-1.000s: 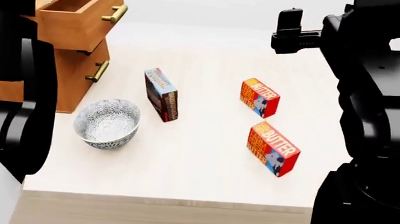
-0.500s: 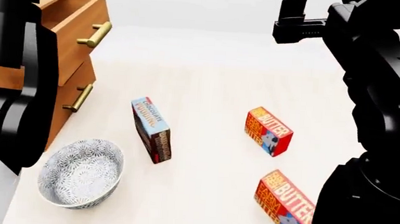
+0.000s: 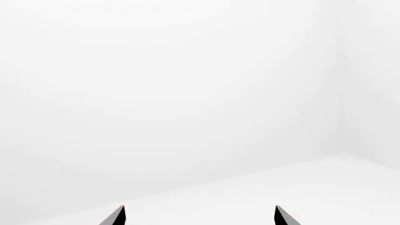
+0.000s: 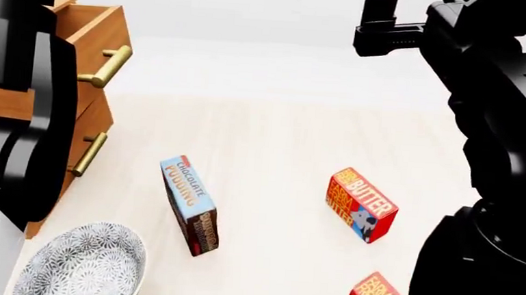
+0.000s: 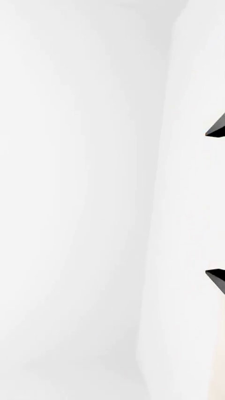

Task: Put the butter at the front in the top drawer of the cabinet and close it.

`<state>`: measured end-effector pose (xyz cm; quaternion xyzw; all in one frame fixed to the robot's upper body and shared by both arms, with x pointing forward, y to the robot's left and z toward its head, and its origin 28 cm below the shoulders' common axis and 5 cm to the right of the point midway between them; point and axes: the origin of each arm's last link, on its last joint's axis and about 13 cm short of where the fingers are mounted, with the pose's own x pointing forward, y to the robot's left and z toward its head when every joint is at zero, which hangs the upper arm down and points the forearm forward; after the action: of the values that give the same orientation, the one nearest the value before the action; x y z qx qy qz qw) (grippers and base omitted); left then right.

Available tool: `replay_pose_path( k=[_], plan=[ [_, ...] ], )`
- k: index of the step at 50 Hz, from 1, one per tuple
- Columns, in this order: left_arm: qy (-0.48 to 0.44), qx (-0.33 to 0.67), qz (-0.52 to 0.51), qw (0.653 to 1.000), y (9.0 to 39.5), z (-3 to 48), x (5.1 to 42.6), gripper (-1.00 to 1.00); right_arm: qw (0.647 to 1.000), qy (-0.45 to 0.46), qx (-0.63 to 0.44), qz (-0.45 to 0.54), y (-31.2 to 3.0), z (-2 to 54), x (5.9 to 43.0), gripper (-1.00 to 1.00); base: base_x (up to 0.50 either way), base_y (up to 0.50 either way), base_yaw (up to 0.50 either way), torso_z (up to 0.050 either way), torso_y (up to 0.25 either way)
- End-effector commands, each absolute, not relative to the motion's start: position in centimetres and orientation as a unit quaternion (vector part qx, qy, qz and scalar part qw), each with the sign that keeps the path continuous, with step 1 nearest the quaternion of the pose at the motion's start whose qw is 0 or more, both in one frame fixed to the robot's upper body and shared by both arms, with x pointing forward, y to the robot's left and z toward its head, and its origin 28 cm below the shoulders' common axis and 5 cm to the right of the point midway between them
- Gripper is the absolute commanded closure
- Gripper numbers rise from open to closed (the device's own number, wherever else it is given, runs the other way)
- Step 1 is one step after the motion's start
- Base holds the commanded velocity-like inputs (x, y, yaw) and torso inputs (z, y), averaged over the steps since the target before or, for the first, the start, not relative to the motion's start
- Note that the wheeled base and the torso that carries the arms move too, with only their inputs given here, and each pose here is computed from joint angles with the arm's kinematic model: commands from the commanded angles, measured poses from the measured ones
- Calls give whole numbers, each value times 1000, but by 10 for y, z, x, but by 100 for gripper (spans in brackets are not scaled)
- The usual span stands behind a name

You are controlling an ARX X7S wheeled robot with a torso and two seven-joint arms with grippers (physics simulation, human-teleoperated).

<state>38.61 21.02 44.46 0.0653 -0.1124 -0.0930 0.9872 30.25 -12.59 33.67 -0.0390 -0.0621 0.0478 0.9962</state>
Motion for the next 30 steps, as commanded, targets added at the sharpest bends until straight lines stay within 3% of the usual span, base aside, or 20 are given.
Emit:
replay_pose_path(
  k=[1,6,15,22,30],
  plan=[
    [-111,73,-97,986,209,444,384,-100,996,-62,-43,55,-125,336,299,-100,0,0,0,0,0],
    [-98,112,-96,984,211,446,379,-100,995,-64,-44,57,-125,336,298,-100,0,0,0,0,0],
    [29,227,-91,969,230,481,352,-100,995,-66,-47,59,-128,335,296,-100,0,0,0,0,0],
    [147,184,-61,970,254,507,330,-100,995,-65,-44,56,-131,333,294,-100,0,0,0,0,0],
    [189,146,-31,971,275,504,321,-100,996,-65,-43,53,-134,329,291,-100,0,0,0,0,0]
  ],
)
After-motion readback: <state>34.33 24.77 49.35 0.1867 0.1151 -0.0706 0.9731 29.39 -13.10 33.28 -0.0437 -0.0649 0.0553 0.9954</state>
